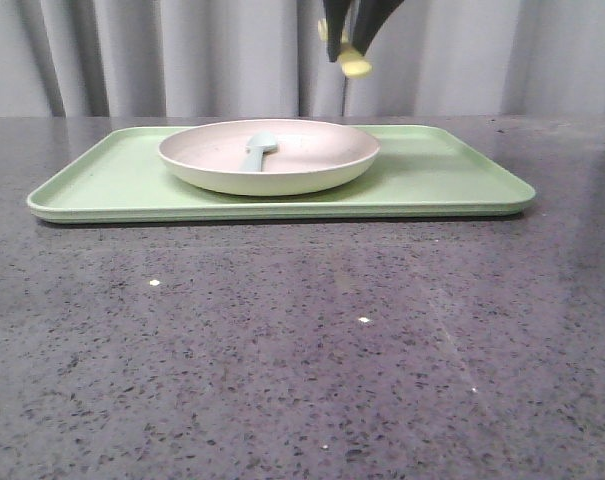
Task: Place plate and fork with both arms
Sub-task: 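Lift the yellow fork and carry it beside the plate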
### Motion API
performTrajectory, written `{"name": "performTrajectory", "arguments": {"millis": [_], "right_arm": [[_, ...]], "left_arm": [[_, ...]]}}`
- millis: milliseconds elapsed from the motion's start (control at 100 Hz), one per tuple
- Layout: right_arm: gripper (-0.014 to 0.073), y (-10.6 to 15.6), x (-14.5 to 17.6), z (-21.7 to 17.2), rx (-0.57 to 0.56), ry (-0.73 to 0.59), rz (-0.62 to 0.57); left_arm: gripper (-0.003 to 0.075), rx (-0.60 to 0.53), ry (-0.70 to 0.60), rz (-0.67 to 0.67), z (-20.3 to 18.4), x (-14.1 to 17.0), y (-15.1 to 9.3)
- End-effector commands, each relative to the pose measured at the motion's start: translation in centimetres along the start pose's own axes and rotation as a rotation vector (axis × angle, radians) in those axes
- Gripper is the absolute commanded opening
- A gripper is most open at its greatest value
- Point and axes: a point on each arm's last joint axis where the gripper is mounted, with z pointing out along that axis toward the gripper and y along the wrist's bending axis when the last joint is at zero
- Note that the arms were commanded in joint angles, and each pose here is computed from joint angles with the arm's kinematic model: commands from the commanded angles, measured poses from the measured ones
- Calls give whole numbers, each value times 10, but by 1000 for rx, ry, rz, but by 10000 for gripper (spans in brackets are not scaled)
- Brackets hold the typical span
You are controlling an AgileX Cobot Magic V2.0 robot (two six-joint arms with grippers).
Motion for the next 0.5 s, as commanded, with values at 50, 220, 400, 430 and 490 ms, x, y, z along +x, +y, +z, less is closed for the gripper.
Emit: {"name": "performTrajectory", "arguments": {"millis": [50, 220, 400, 430, 490], "right_arm": [[67, -32, -7, -50, 47, -27, 46], [67, -52, -7, -46, 74, -1, 85], [67, -62, 6, -25, 113, 86, 89], [67, -63, 8, -21, 120, 104, 89], [67, -65, 14, -11, 136, 140, 85]], "left_arm": [[50, 9, -91, -14, -6, -13, -3], [50, 9, -91, -14, -6, -13, -3], [50, 9, -91, -14, -6, -13, -3], [50, 9, -91, -14, -6, -13, -3], [50, 9, -91, -14, -6, -13, -3]]}}
